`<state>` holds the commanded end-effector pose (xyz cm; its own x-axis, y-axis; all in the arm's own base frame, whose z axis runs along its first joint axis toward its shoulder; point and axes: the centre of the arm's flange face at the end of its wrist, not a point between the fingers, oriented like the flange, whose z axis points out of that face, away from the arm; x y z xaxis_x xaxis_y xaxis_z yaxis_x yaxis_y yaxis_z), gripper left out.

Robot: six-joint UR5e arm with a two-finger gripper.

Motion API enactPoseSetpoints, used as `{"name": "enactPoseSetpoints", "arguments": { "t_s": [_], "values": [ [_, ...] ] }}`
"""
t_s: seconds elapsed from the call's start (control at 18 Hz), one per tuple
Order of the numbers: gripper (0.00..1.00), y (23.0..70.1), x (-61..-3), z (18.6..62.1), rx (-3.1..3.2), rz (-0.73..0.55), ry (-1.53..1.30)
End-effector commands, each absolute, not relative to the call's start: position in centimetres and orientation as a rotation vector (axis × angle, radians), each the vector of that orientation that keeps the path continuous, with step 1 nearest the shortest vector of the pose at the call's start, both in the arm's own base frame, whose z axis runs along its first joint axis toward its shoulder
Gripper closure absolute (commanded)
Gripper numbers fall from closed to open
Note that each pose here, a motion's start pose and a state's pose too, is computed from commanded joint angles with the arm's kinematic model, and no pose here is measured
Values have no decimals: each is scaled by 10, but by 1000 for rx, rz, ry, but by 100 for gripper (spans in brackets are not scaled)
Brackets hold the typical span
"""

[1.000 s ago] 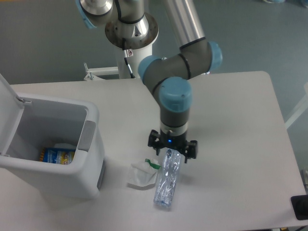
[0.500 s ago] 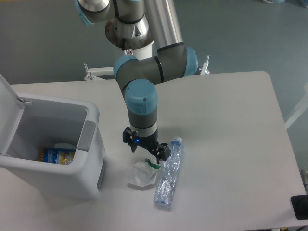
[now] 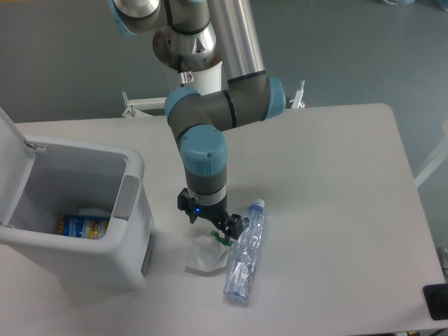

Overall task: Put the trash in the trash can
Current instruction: 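Lower the gripper and close it on the white tissue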

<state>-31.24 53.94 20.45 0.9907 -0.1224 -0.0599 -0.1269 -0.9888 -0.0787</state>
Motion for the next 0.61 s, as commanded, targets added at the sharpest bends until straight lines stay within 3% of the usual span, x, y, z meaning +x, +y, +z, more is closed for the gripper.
{"name": "enactPoseSetpoints", "arguments": {
  "t_s": [0.33, 0.39, 0.5, 0.61],
  "values": [
    [0, 546, -311, 192, -3058, 70, 194],
    [5, 547, -311, 191, -3059, 71, 192],
    [33, 547, -311, 194, -3057, 75, 173],
    [69, 547, -312, 199, -3051, 84, 142]
  ]
}}
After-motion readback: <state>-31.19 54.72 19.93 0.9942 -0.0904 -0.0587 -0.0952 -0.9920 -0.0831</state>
